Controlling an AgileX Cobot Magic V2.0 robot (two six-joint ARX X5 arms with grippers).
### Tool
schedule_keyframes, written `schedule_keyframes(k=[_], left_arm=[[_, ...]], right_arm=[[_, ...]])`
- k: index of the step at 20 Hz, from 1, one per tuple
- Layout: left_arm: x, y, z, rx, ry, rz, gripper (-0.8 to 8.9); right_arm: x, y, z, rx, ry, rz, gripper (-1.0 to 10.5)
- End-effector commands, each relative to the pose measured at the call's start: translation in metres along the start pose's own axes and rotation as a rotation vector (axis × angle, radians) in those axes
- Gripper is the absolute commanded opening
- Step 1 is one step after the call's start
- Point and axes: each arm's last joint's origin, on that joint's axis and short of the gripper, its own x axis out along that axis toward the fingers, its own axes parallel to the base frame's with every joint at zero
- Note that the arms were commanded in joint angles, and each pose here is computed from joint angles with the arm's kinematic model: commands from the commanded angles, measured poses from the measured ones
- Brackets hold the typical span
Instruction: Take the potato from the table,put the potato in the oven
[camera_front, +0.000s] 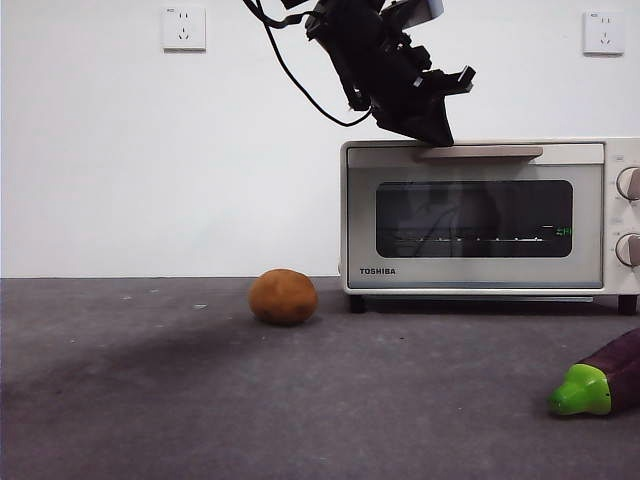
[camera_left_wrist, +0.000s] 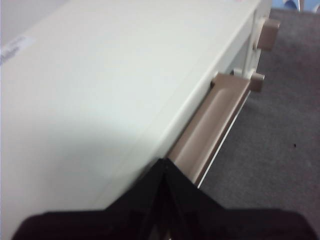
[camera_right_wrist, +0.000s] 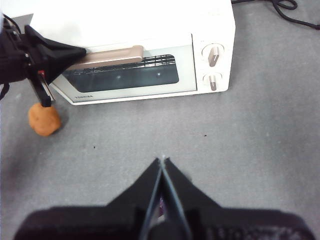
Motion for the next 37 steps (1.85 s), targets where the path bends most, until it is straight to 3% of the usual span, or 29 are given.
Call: schedule_keyframes(k=[1,22,37], left_arm=[[0.007,0.003,-0.007,0.021,0.019,0.005,-0.08],[0.034,-0.007,-0.036,0.003,0.141,-0.053,-0.08],[0.032,-0.029,-0.047,-0.134,0.295,-0.157,-0.08]], right_arm=[[-0.002,0.001,0.000,-0.020,-0.009,0.006,0.0],[-0.002,0.000,-0.005,-0.019,0.049,0.005,0.0],[-0.014,0.001,-0.015,-0.013,0.051,0.005,0.0]])
